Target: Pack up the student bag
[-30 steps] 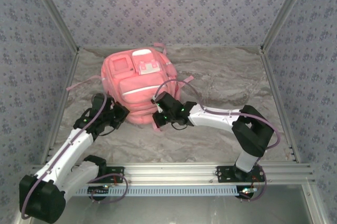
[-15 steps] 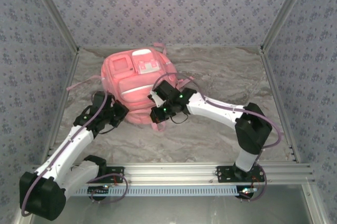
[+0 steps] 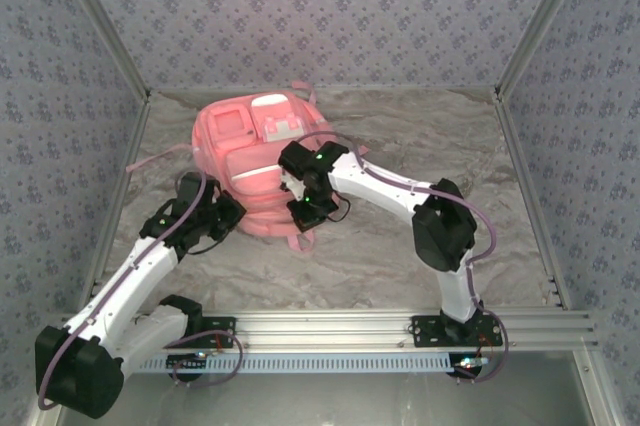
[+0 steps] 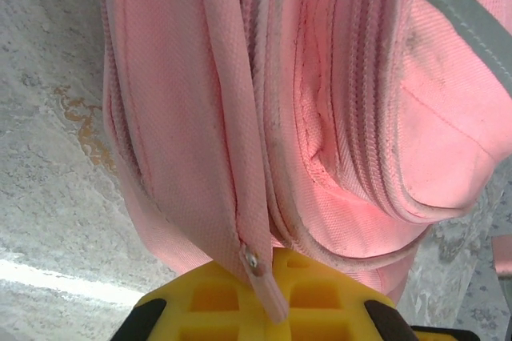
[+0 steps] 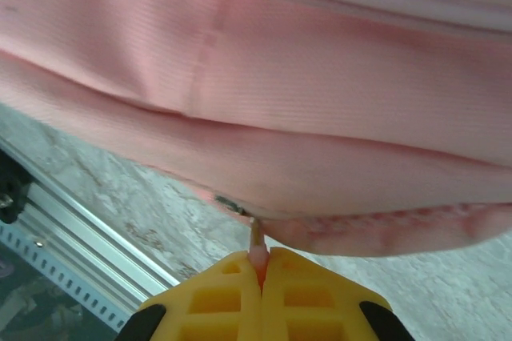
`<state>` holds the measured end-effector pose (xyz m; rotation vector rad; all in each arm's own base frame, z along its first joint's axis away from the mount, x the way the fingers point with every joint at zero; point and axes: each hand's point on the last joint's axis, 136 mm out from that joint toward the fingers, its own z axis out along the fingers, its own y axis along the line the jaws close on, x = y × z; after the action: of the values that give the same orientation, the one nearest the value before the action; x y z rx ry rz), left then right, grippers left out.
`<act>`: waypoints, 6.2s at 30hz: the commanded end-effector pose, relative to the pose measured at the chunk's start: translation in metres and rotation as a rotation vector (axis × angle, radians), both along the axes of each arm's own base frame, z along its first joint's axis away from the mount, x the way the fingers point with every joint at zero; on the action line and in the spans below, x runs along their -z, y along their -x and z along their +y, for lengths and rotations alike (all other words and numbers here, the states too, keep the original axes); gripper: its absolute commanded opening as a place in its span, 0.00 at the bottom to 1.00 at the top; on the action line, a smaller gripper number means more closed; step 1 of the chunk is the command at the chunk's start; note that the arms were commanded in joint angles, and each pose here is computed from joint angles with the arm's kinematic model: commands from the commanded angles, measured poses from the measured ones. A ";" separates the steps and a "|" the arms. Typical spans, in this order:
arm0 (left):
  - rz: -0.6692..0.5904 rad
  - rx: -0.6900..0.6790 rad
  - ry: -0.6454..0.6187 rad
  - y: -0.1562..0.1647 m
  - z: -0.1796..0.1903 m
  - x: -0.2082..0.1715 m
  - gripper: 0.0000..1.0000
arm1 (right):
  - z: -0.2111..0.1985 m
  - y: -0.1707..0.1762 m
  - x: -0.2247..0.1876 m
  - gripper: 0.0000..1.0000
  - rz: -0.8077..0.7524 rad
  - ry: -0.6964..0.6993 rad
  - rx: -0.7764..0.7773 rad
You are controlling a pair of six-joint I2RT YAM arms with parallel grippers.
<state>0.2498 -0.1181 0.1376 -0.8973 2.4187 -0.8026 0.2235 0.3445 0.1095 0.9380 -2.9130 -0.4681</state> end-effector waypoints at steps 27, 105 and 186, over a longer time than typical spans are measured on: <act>0.058 -0.146 0.244 0.027 0.010 -0.026 0.59 | 0.135 0.028 -0.038 0.00 0.059 -0.481 0.148; 0.070 -0.214 0.137 0.028 0.037 -0.005 0.00 | 0.016 -0.003 0.026 0.00 -0.140 -0.109 0.178; 0.121 0.309 0.111 0.058 -0.173 0.023 0.09 | -0.294 -0.077 -0.040 0.69 -0.695 0.065 0.958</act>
<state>0.1849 -0.2647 0.0915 -0.6068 2.7339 -0.9033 0.3068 0.0733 0.1240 -0.4173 -3.7424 -0.2145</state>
